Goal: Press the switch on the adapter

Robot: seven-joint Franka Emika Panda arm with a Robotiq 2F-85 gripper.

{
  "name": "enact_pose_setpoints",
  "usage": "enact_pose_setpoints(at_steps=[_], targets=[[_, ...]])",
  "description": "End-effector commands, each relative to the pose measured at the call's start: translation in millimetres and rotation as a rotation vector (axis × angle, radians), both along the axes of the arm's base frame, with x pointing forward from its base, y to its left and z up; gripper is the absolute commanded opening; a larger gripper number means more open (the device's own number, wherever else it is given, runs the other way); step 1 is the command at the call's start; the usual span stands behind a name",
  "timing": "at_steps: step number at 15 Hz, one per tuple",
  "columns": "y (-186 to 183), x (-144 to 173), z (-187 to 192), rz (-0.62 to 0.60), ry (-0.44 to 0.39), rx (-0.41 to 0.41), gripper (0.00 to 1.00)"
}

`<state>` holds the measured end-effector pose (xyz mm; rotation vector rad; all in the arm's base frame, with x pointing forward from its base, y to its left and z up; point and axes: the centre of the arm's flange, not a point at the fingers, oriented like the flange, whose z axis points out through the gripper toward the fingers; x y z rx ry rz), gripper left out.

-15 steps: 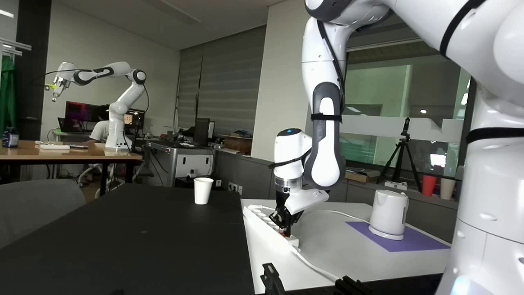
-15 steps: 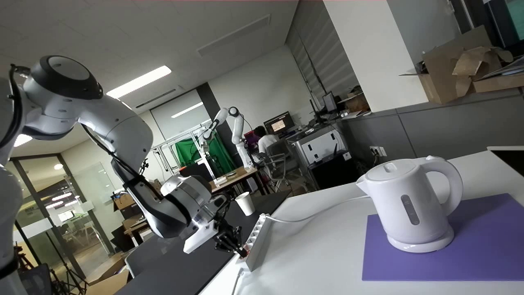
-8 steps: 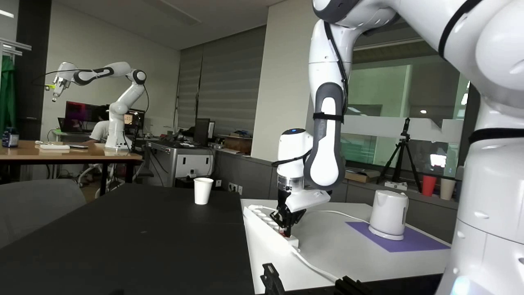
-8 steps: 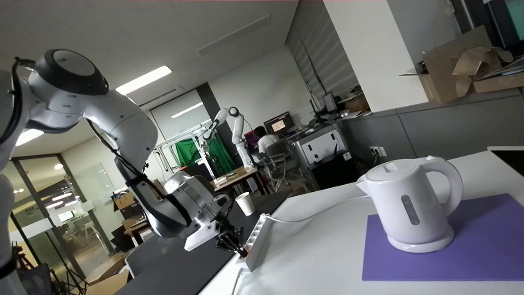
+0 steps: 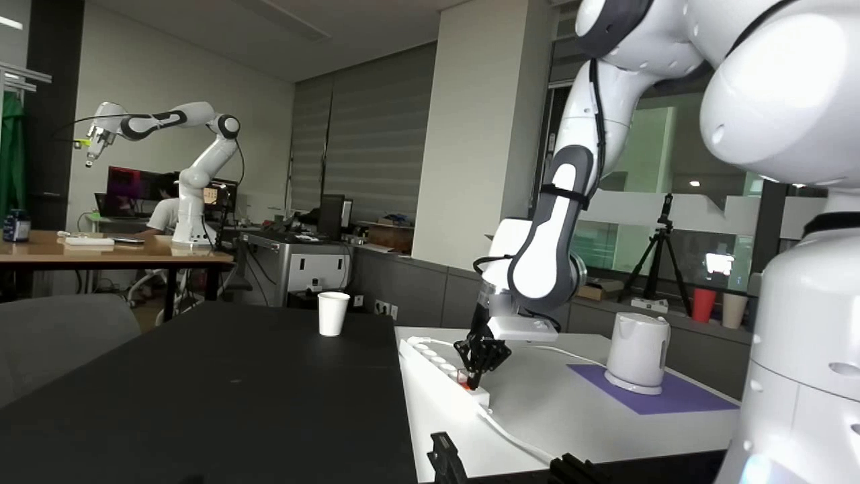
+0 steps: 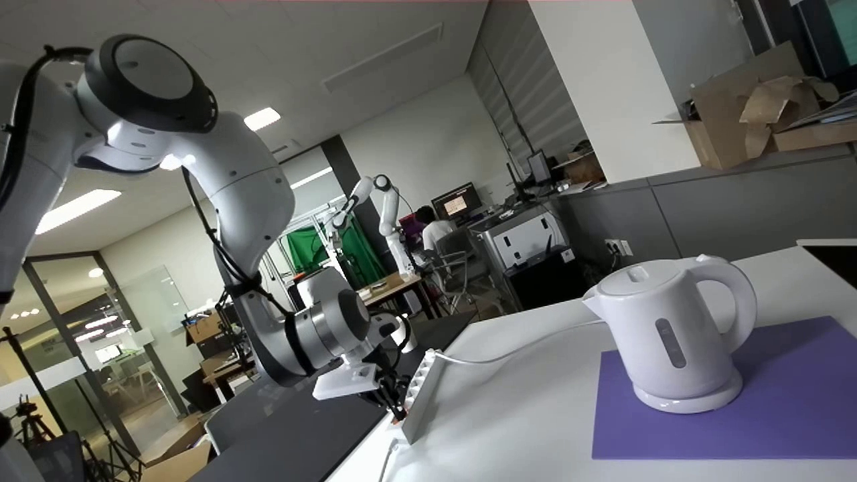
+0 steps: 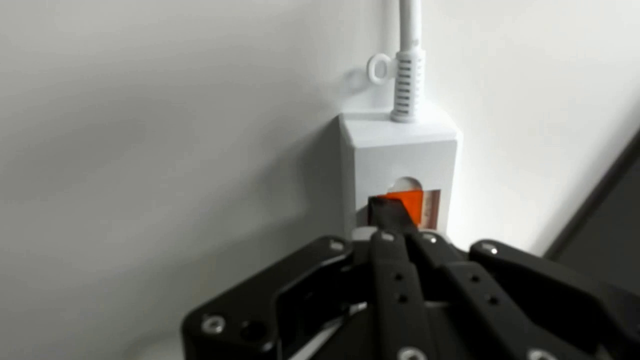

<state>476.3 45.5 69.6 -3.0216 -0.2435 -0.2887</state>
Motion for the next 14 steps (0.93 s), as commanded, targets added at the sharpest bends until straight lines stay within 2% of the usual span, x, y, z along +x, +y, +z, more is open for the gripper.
enact_pose_setpoints(at_steps=[1, 4, 8, 14], targets=[[-30.6, 10.1, -40.7, -0.009, 0.112, 0.094, 0.00], [-40.7, 11.5, -37.6, -0.014, 0.110, 0.142, 0.00], [-42.5, 16.9, -12.1, -0.021, 0.093, 0.156, 0.00], [-24.8, 27.4, 54.0, -0.011, 0.090, 0.067, 0.00]])
